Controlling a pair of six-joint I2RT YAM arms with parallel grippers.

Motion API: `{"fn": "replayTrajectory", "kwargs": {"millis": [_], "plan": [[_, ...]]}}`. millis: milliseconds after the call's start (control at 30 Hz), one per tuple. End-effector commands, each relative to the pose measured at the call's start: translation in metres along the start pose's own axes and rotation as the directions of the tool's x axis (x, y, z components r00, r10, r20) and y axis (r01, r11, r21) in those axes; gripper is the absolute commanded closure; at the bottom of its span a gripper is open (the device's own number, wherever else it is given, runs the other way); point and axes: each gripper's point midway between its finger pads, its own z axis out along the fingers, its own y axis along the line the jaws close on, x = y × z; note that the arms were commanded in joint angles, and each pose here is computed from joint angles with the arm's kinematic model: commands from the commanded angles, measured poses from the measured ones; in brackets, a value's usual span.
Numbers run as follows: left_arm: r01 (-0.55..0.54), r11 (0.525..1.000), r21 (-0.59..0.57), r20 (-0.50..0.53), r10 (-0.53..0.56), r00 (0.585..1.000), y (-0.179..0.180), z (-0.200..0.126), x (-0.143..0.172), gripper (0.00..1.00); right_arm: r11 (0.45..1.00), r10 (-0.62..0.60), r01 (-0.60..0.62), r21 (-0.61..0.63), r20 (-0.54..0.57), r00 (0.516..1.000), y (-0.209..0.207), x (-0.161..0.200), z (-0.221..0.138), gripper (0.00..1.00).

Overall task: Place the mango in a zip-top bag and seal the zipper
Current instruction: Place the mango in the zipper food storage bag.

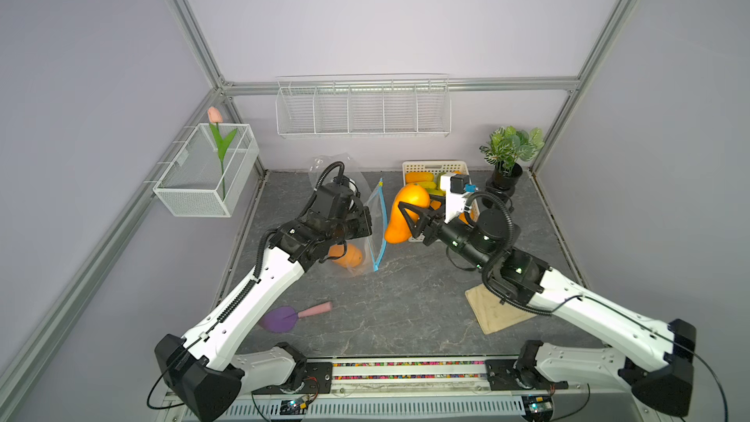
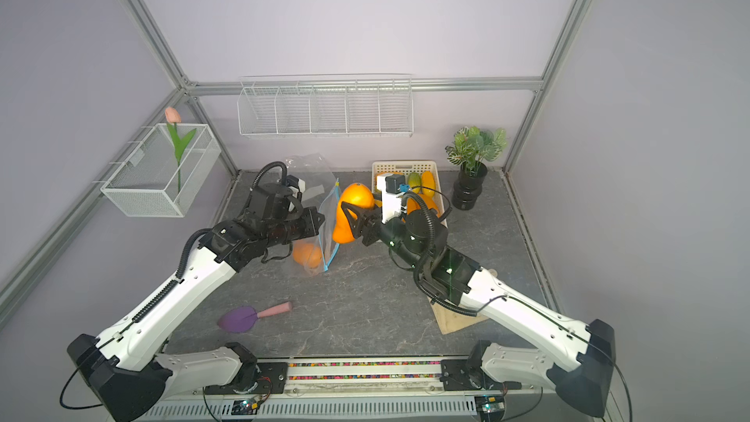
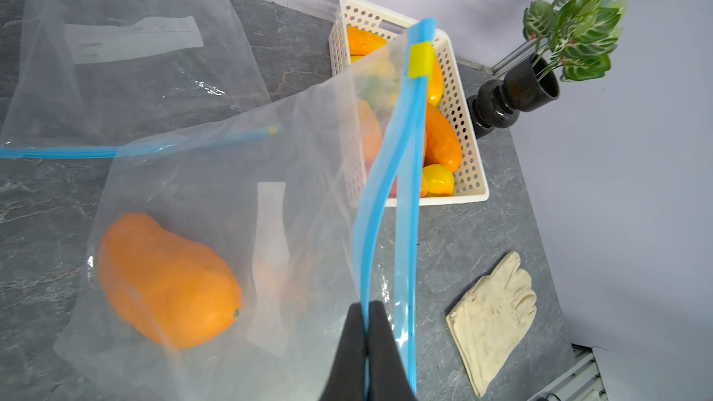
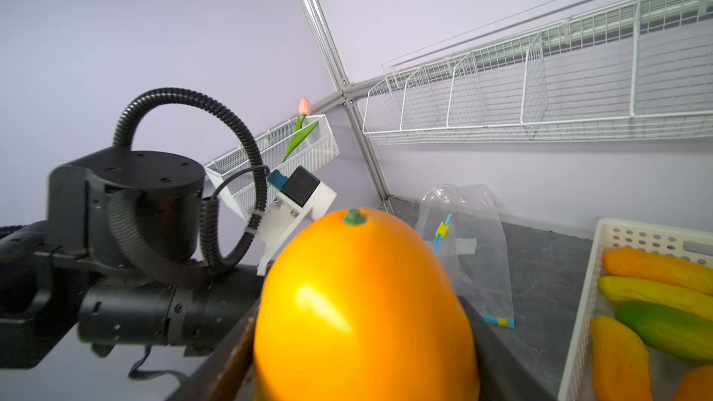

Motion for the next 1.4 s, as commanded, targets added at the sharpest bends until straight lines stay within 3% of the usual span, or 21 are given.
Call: {"fn": "replayTrajectory", "kwargs": {"millis": [0, 200, 533, 800, 867, 1033, 1133, 1300, 1367], "plan": [[0.008, 0.999, 0.050, 0.031, -0.009, 0.999, -0.015, -0.014, -0.016, 1.00, 0.999, -0.029, 0.032, -0.011, 0.176, 0.984, 0.007, -0.030, 0.020, 0.69], [0.003, 0.998, 0.067, 0.052, -0.006, 0.999, -0.019, -0.027, -0.021, 1.00, 1.000, -0.009, 0.009, -0.002, 0.234, 0.972, -0.002, -0.014, 0.044, 0.70], [-0.006, 0.999, 0.035, 0.081, 0.004, 0.997, -0.011, -0.039, -0.023, 1.00, 0.987, -0.124, 0.108, 0.118, 0.135, 0.983, -0.031, 0.041, 0.059, 0.68], [-0.011, 1.000, 0.025, 0.077, 0.009, 0.997, -0.009, -0.038, -0.024, 1.00, 0.924, -0.250, 0.212, 0.318, 0.086, 0.964, -0.059, 0.038, 0.052, 0.67], [-0.010, 1.000, 0.020, 0.074, 0.008, 0.997, -0.007, -0.036, -0.024, 1.00, 0.932, -0.253, 0.219, 0.289, 0.084, 0.964, -0.053, 0.038, 0.051, 0.66], [-0.004, 1.000, 0.015, 0.069, 0.003, 0.998, -0.005, -0.030, -0.024, 1.00, 0.981, -0.187, 0.181, 0.070, 0.080, 0.979, -0.007, 0.054, 0.060, 0.57], [0.006, 1.000, 0.024, 0.071, -0.007, 0.997, -0.006, -0.029, -0.024, 1.00, 0.989, -0.140, 0.136, 0.063, 0.073, 0.987, -0.009, 0.067, 0.063, 0.49], [0.022, 0.999, 0.041, 0.063, -0.025, 0.998, -0.005, -0.026, -0.022, 1.00, 0.990, -0.107, 0.103, 0.091, 0.045, 0.993, -0.021, 0.079, 0.063, 0.20], [0.031, 0.999, 0.045, 0.062, -0.033, 0.997, -0.004, -0.026, -0.023, 1.00, 0.994, -0.069, 0.065, 0.089, 0.043, 0.997, -0.027, 0.081, 0.061, 0.20]]}}
